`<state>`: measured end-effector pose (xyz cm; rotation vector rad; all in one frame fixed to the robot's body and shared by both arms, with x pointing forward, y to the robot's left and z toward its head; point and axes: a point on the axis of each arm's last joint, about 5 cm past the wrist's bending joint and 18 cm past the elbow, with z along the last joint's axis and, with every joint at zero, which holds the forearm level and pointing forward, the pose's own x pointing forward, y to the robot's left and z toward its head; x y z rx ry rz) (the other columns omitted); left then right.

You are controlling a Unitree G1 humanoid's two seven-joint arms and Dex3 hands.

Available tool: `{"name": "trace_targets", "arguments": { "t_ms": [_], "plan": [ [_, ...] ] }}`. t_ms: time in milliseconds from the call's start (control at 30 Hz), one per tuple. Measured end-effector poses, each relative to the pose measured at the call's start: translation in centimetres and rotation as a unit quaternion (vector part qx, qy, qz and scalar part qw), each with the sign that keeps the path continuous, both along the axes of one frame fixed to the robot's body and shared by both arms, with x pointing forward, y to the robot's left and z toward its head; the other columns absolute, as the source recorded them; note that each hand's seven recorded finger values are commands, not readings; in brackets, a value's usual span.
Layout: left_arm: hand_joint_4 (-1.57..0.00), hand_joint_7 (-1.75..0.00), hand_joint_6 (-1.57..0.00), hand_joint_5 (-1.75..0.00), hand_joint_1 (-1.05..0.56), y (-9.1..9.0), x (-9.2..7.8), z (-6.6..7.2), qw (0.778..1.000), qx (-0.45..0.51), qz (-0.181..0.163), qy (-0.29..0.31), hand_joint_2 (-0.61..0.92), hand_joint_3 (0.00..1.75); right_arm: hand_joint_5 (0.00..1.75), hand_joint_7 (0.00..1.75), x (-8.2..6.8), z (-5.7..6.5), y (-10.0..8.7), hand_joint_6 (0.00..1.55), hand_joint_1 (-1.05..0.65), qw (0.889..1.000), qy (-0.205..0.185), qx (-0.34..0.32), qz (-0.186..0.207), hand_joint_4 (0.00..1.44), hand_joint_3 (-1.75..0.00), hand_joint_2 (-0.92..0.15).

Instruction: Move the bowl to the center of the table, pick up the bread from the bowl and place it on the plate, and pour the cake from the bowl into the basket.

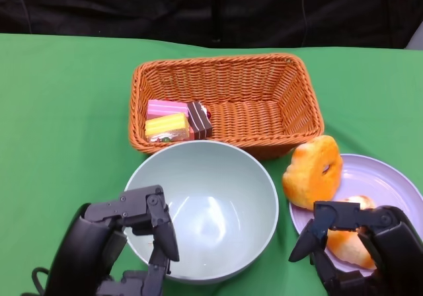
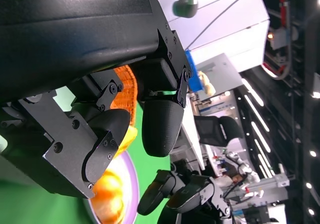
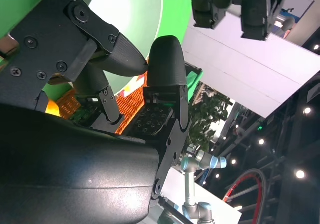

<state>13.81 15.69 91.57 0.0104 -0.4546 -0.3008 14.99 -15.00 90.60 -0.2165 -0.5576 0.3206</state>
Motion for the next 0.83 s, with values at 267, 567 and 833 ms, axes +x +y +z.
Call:
{"name": "trace_targets", "arguments": {
  "t_ms": [267,567,833],
  "plan": [
    [-0.95,-1.64,-0.82,-1.75,0.06,0.3,-0.9,-0.2,1.000,0.005,0.012,0.010,0.36,1.53,1.71,1.36,-0.2,-0.3,0.3,0.91,-0.14,1.000,0.005,0.005,-0.002,0.90,-1.63,-0.22],
    [-0.92,-1.62,-0.82,-1.75,0.05,0.4,-1.4,-0.7,1.000,0.006,0.016,0.006,0.34,1.54,1.72,1.37,-0.9,-0.8,0.2,0.90,-0.13,1.000,0.003,0.005,-0.002,0.89,-1.62,-0.23],
    [-0.93,-1.61,-0.84,-1.75,0.03,0.5,-1.5,-1.0,1.000,0.005,0.016,0.009,0.33,1.55,1.74,1.37,-1.0,-1.3,-0.2,0.88,-0.14,1.000,-0.001,0.003,-0.005,0.85,-1.62,-0.24]
  ]
}}
